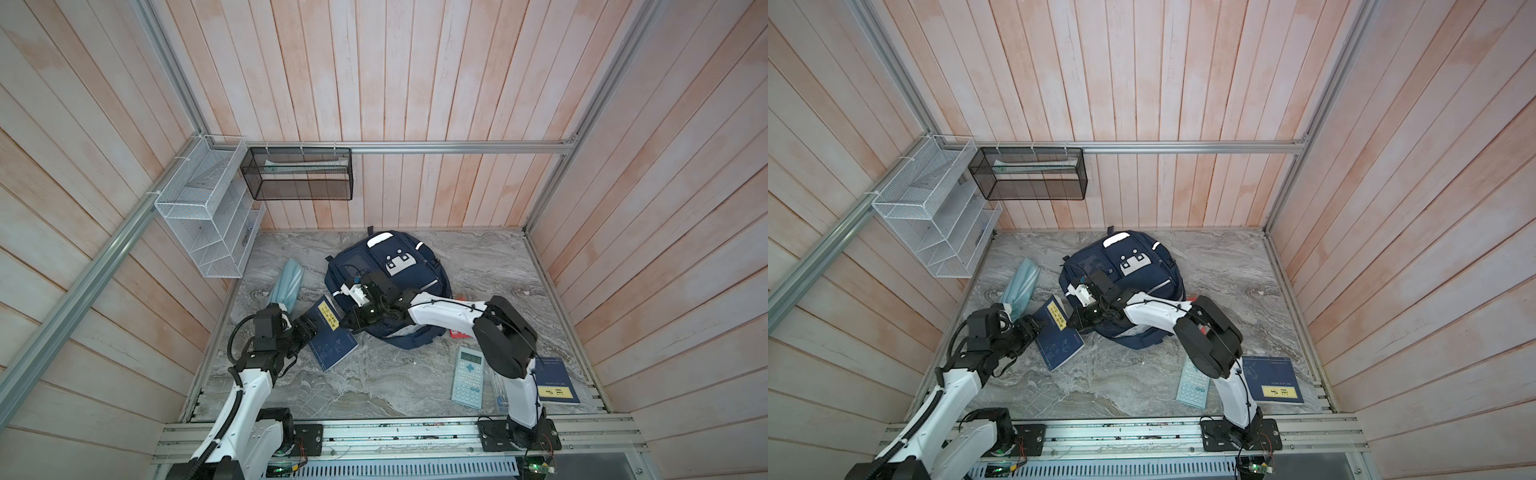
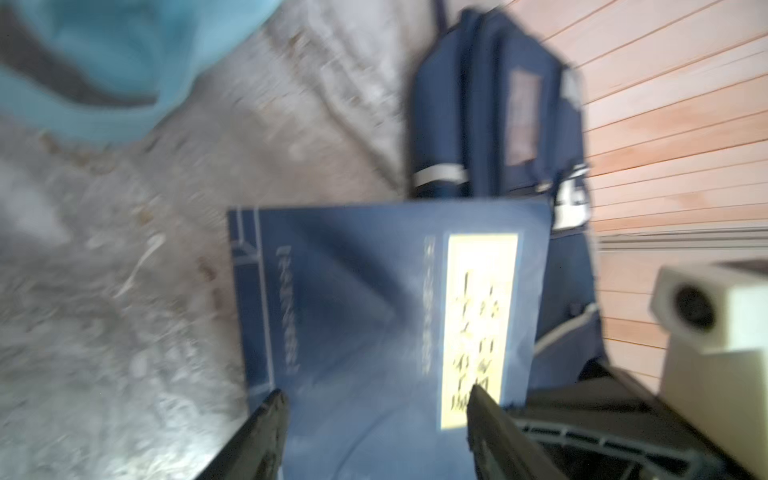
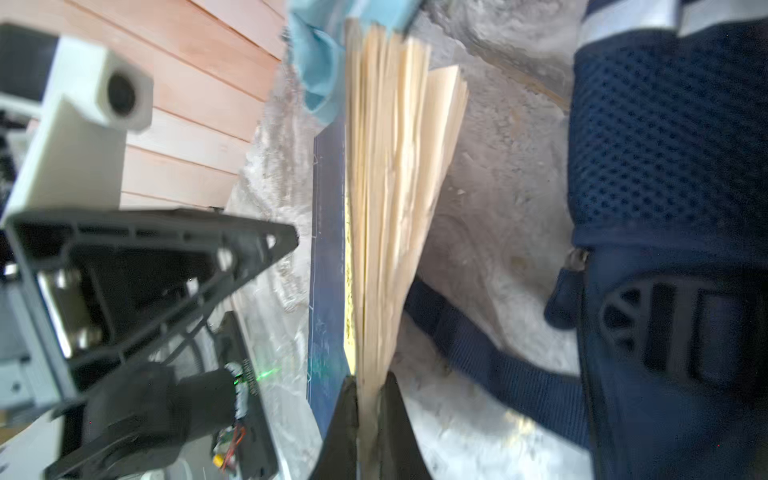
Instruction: Pack the student bag
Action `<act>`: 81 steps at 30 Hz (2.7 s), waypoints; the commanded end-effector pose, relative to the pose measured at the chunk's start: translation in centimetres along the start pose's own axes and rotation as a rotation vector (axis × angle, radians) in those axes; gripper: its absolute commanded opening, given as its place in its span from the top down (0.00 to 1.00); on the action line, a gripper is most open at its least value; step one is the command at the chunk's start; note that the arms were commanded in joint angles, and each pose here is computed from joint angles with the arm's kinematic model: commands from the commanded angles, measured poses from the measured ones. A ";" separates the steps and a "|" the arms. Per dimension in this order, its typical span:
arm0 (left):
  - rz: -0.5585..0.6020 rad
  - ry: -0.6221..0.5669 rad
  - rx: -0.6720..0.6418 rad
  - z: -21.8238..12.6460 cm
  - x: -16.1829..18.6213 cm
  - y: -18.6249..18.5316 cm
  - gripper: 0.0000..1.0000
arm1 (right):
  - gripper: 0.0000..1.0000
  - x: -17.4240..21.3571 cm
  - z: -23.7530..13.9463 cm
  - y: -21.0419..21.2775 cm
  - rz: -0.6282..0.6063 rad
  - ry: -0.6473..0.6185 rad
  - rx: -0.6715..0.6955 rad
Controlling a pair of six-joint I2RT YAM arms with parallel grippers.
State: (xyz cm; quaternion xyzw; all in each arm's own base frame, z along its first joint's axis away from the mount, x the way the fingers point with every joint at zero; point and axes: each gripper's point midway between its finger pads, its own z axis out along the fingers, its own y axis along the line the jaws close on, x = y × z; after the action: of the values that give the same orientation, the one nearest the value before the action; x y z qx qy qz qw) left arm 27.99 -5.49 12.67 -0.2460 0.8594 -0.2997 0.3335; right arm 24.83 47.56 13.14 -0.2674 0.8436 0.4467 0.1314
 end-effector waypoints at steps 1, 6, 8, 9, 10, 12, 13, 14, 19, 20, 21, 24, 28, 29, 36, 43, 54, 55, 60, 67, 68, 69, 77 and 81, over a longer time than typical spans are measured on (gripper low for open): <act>0.168 -0.009 0.099 -1.8 -1.4 -4.4 0.25 | 1.00 -2.6 -5.7 1.8 -0.010 -0.161 0.023; 0.362 0.048 0.189 -0.7 -0.3 -11.2 0.25 | 1.00 -2.1 -13.7 -1.7 0.065 -0.293 0.150; 0.469 0.085 0.202 0.9 1.2 -13.7 0.28 | 1.00 -2.1 -18.1 -4.1 0.111 -0.380 0.241; 0.533 0.114 0.213 1.9 2.3 -15.3 0.29 | 1.00 -2.0 -20.1 -5.1 0.131 -0.422 0.278; 0.579 0.141 0.215 2.9 3.3 -16.3 0.30 | 1.00 -1.8 -22.1 -6.3 0.157 -0.463 0.307; 0.688 0.185 0.218 5.2 5.3 -18.5 0.38 | 1.00 -1.1 -26.5 -8.8 0.225 -0.549 0.355; 0.734 0.201 0.192 6.4 6.0 -18.9 0.43 | 1.00 -0.6 -28.2 -9.9 0.251 -0.577 0.382; 0.803 0.214 0.160 7.8 6.6 -19.6 0.47 | 1.00 0.1 -29.9 -11.3 0.282 -0.598 0.421; 1.068 0.331 0.057 13.9 11.1 -21.1 0.47 | 1.00 3.0 -36.0 -15.7 0.387 -0.708 0.514; 1.095 0.374 0.065 15.1 12.3 -20.9 0.47 | 1.00 3.5 -36.9 -16.2 0.400 -0.726 0.517; 1.112 0.406 0.068 16.3 13.2 -20.7 0.47 | 1.00 4.0 -37.6 -16.7 0.412 -0.738 0.520; 1.221 0.448 -0.017 18.8 15.2 -19.5 0.46 | 1.00 4.9 -39.1 -17.4 0.430 -0.771 0.538; 1.302 0.446 -0.032 19.5 17.3 -19.9 0.38 | 1.00 5.3 -39.4 -17.6 0.429 -0.772 0.547; 1.309 0.431 -0.072 19.9 17.0 -19.5 0.34 | 1.00 5.4 -39.3 -17.7 0.429 -0.771 0.545; 1.335 0.415 -0.176 21.8 17.3 -16.9 0.21 | 1.00 6.6 -38.3 -18.2 0.454 -0.768 0.529; 1.343 0.369 -0.089 20.4 16.0 -21.4 1.00 | 1.00 8.1 -36.8 -18.1 0.498 -0.780 0.468; 1.201 0.223 0.109 13.5 9.3 -30.6 1.00 | 1.00 9.4 -31.9 -16.6 0.599 -0.826 0.263; 1.189 0.222 0.123 13.1 9.2 -31.0 1.00 | 1.00 9.1 -31.2 -16.5 0.597 -0.826 0.249; 1.073 0.207 0.237 10.8 6.9 -33.1 1.00 | 1.00 6.1 -28.4 -15.5 0.580 -0.836 0.158; 0.961 0.178 0.285 10.1 2.0 -33.8 1.00 | 1.00 8.9 -31.4 -15.3 0.580 -0.886 0.325; 0.966 0.183 0.292 10.1 2.0 -34.0 1.00 | 1.00 9.5 -32.0 -15.3 0.581 -0.889 0.344; 0.968 0.189 0.291 10.1 2.0 -34.1 1.00 | 1.00 10.1 -32.1 -15.1 0.583 -0.874 0.338; 0.974 0.140 0.351 7.4 0.5 -36.7 1.00 | 1.00 5.7 -28.5 -12.8 0.464 -0.817 0.127; 0.954 0.164 0.388 7.6 1.2 -37.0 1.00 | 1.00 0.8 -26.3 -13.7 0.442 -0.788 0.133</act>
State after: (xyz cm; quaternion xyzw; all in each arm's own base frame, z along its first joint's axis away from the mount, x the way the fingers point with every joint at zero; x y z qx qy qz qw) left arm 41.61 -33.61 26.19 0.2551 0.8737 -0.2325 0.3428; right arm 28.07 17.10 12.69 0.1637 0.8403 0.4323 0.2831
